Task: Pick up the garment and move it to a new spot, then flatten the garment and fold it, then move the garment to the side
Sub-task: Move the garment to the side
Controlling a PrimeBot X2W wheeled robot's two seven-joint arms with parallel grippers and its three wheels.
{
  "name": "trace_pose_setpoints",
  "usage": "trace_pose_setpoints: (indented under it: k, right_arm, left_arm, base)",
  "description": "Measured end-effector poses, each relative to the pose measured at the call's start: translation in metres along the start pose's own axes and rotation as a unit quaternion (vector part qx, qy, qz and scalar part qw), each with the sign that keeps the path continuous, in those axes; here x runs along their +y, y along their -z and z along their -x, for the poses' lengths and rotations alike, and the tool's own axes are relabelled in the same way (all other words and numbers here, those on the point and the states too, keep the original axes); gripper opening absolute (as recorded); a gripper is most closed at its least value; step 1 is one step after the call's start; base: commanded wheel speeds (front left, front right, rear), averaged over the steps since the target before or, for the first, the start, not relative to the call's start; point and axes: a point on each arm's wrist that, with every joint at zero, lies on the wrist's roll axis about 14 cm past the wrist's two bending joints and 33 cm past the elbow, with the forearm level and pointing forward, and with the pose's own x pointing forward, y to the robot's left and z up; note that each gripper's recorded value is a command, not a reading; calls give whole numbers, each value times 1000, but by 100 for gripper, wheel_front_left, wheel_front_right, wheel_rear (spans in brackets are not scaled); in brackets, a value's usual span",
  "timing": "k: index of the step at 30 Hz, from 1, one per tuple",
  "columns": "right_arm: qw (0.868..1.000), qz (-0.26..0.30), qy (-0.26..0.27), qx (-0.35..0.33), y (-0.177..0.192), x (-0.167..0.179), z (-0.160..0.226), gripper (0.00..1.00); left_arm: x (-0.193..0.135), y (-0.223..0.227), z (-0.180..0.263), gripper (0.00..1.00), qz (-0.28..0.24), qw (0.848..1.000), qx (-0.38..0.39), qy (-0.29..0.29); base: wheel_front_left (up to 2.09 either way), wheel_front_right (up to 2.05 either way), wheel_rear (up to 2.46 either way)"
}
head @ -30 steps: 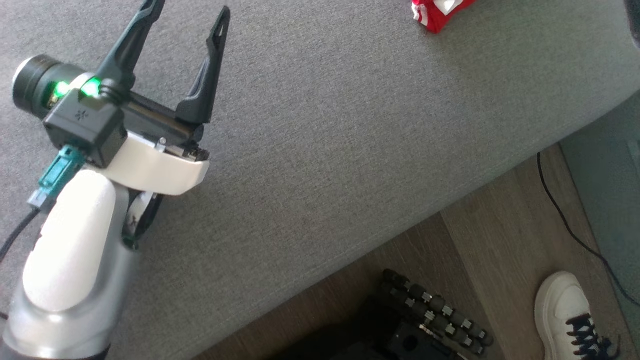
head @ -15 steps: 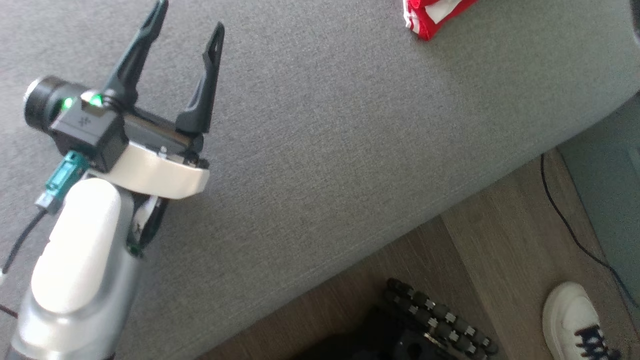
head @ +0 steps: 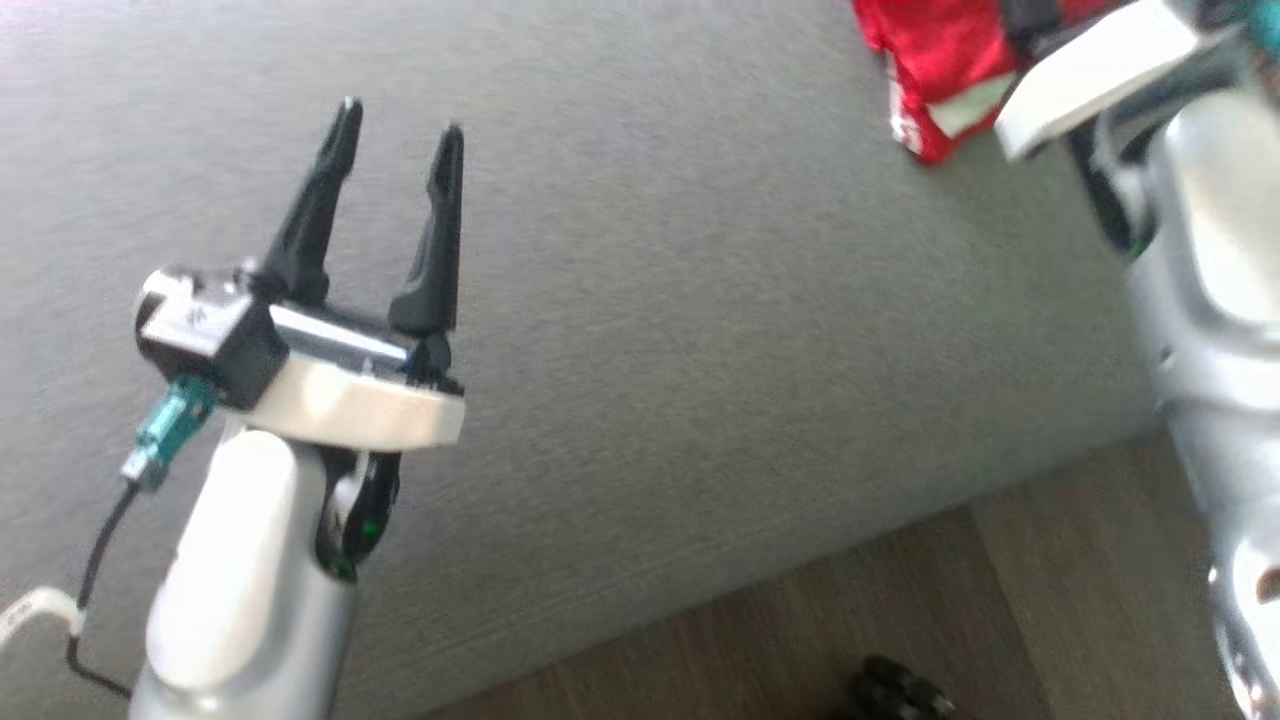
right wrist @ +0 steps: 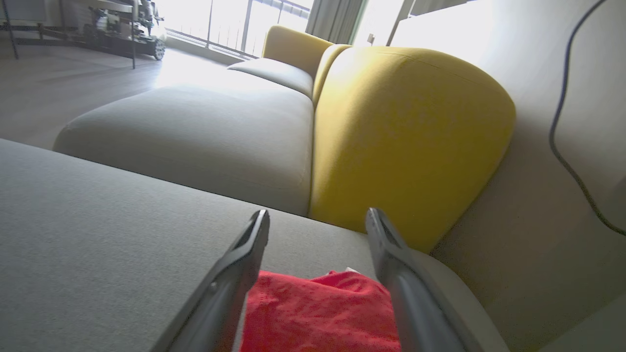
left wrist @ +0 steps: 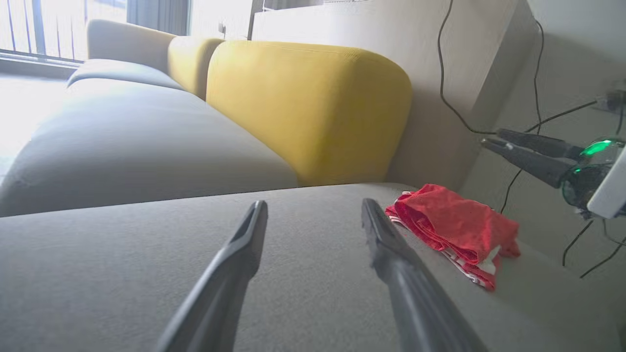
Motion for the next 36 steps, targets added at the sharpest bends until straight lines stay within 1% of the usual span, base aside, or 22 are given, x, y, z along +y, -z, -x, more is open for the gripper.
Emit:
trace_pose_setpoints:
  k: [2,6,12,14,20,26,31,34,36]
  right_arm:
    - [1000,-10,-26,-9,-3,24,2,100]
    - [997,-45,-58,-12,-2,62,14,100]
    - [992,-96,-81,-13,-2,100,38,100]
    - [990,-116,-80,-20,-7,109,43,100]
    - [985,-153,-78,-33,-16,128,67,100]
    - [983,-164,-81,-30,-14,146,93,100]
    - [982,-170,-80,-30,-16,152,106,100]
    - [981,-173,-88,-23,-13,160,117,100]
    - [981,-169,-96,-19,-11,165,122,100]
  left_arm:
    - [7,-7,16,100,-9,1000,3,-20]
    - [27,-26,49,100,-23,997,-1,-77]
    - [47,-53,103,100,-44,988,-11,-150]
    - [51,-61,119,100,-50,984,-15,-170]
    - [54,-78,157,100,-64,976,-25,-207]
    - [59,-89,188,100,-54,966,-40,-252]
    - [58,-85,206,100,-51,961,-33,-270]
    - [55,-70,219,100,-45,959,-10,-279]
    - [56,-68,225,100,-46,957,-7,-288]
  base:
    - [0,0,0]
    - [0,0,0]
    - [0,0,0]
    - [0,0,0]
    - [0,0,0]
    - [0,0,0]
    - [0,0,0]
    - [0,0,0]
    - [0,0,0]
